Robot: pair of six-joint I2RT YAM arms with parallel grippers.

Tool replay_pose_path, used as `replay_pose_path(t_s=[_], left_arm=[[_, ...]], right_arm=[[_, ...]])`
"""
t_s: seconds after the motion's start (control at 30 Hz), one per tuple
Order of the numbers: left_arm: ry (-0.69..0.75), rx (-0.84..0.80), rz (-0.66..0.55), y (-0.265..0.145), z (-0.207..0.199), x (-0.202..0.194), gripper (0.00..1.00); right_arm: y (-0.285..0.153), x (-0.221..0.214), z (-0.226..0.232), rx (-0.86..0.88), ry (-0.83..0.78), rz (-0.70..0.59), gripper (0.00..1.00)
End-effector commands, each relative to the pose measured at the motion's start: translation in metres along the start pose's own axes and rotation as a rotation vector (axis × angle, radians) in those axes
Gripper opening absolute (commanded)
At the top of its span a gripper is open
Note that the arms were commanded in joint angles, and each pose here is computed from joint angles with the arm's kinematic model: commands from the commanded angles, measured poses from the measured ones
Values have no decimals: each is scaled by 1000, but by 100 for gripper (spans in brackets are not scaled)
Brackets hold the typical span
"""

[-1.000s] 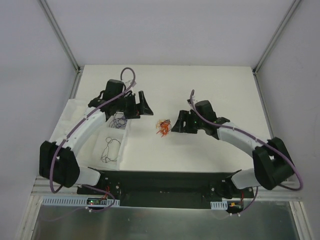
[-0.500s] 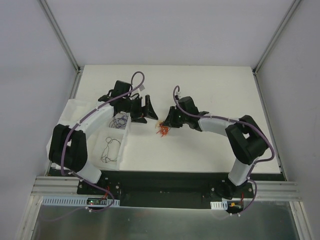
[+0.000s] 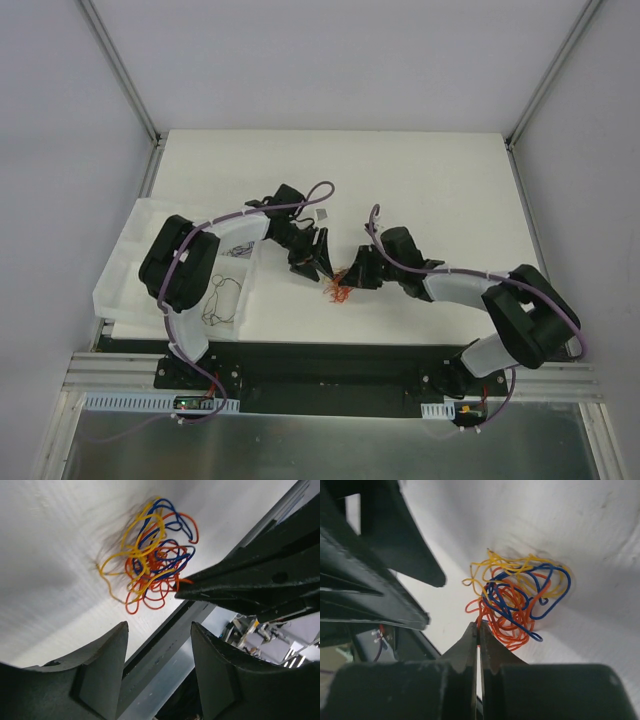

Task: Untangle the cables

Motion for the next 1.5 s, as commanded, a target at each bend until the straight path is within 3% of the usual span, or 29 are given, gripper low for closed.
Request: replay_pose_path(t_s=[0.0, 0.17, 0.5, 0.8, 0.9, 1.07, 1.13, 1.23, 1.33, 1.47], left_arm=[[181, 5, 39, 2, -22, -10, 52], [203, 116, 19, 6, -10, -9, 51], [218, 153, 48, 19, -8, -15, 54], [228, 158, 122, 38, -9, -28, 49], [238, 197, 83, 38, -7, -24, 38], [276, 239, 3, 30, -11, -18, 6], [295, 266, -36, 24, -11, -16, 0], [341, 320, -115, 10, -15, -11, 0], [409, 329, -206, -12, -27, -11, 0], [539, 232, -328, -43, -53, -25, 0]], right_arm=[[-22, 9, 30, 173, -86, -64, 1], [-29, 8, 29, 178, -105, -78, 1], [-34, 2, 26, 180, -104, -76, 1], [-38, 6, 29, 192, -99, -101, 1], [-40, 4, 32, 216, -85, -112, 1], [-44, 1, 32, 211, -79, -132, 1], [-47, 1, 27, 163, -76, -138, 2], [-53, -7, 2, -57, -79, -114, 14], [-73, -14, -31, -351, -115, -94, 11], [-97, -16, -55, -573, -153, -126, 10]])
Point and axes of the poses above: each gripper's point midway between its finger pads, its own y axis out along the fingers, its own z axis along the line the jaws close on, x = y × z, the point moved 5 cm from there along -y, back along the fingers, and after that the axes turned 14 degrees about -y, right-handed, at the moved point
